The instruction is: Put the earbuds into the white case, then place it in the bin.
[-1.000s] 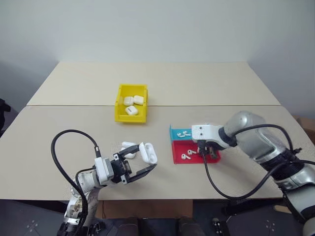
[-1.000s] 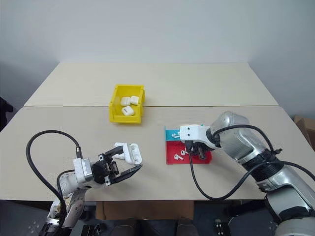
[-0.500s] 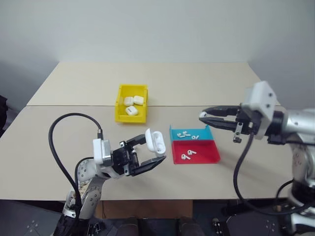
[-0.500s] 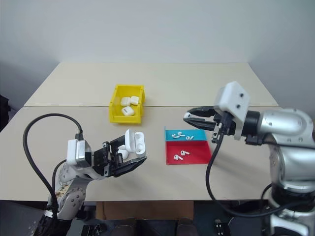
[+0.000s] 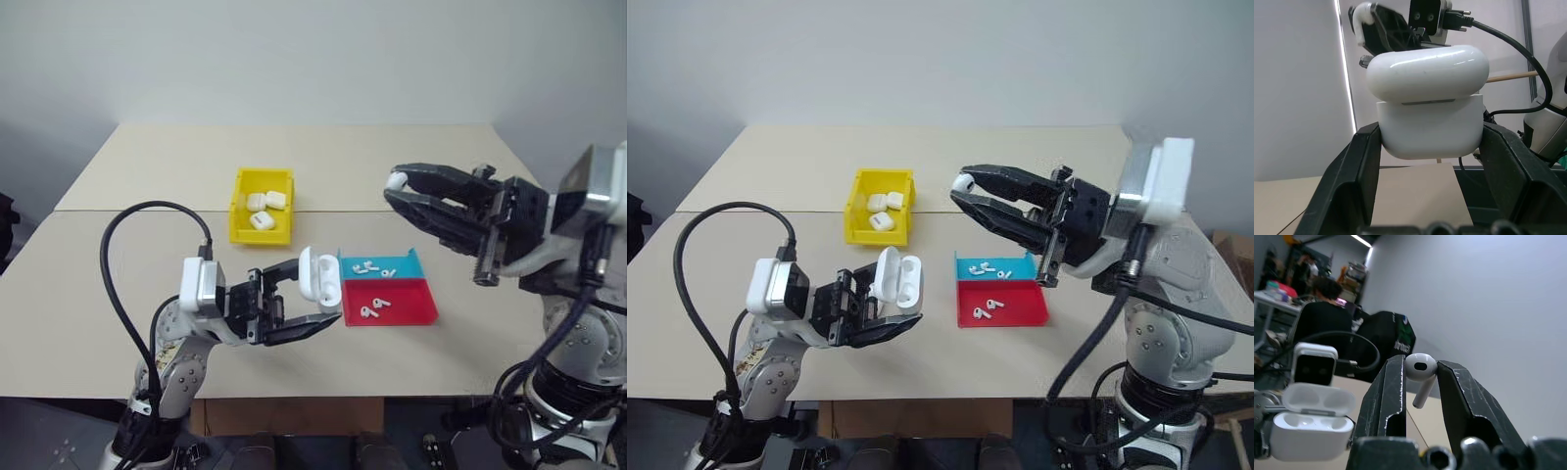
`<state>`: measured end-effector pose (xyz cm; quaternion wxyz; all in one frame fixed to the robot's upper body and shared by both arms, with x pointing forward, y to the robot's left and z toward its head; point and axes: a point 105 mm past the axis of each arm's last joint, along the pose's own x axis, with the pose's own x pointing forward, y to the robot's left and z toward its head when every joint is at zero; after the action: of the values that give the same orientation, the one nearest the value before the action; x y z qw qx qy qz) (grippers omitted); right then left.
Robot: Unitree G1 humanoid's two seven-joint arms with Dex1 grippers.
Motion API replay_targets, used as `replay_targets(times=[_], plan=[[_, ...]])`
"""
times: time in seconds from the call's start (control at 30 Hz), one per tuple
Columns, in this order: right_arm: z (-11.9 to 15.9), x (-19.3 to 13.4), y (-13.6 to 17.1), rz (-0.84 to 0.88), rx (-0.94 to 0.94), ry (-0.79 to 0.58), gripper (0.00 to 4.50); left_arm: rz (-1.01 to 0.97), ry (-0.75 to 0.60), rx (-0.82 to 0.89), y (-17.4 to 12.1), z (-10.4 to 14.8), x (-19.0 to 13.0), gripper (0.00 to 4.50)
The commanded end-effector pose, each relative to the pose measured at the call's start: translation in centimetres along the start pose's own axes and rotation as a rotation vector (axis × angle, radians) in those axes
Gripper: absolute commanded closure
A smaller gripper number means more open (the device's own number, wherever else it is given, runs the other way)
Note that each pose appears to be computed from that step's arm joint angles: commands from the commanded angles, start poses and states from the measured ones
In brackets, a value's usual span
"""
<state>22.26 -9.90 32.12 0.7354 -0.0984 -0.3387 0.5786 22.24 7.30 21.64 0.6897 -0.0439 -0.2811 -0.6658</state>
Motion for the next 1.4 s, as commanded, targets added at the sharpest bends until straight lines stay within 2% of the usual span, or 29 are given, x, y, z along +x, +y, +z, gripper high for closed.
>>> replay_targets(times=[0.03,0.33,0.53,1.4], plan=[[0.9,0.6,0.7,0.046,0.006,-0.104,3.36,-0.037,-0.033,0.025,0.0,0.8,0.5,1.74],[-0.9,1.8,2.4,0.115,0.078,-0.146,3.36,-0.069,-0.044,0.025,0.2,0.6,0.8,1.74],[-2.5,1.5,3.0,0.132,0.086,-0.103,3.36,-0.079,-0.044,0.029,0.4,0.6,0.8,1.74],[-4.4,1.6,3.6,0.165,0.103,-0.041,3.36,-0.054,-0.042,0.042,0.6,0.2,0.5,1.74]])
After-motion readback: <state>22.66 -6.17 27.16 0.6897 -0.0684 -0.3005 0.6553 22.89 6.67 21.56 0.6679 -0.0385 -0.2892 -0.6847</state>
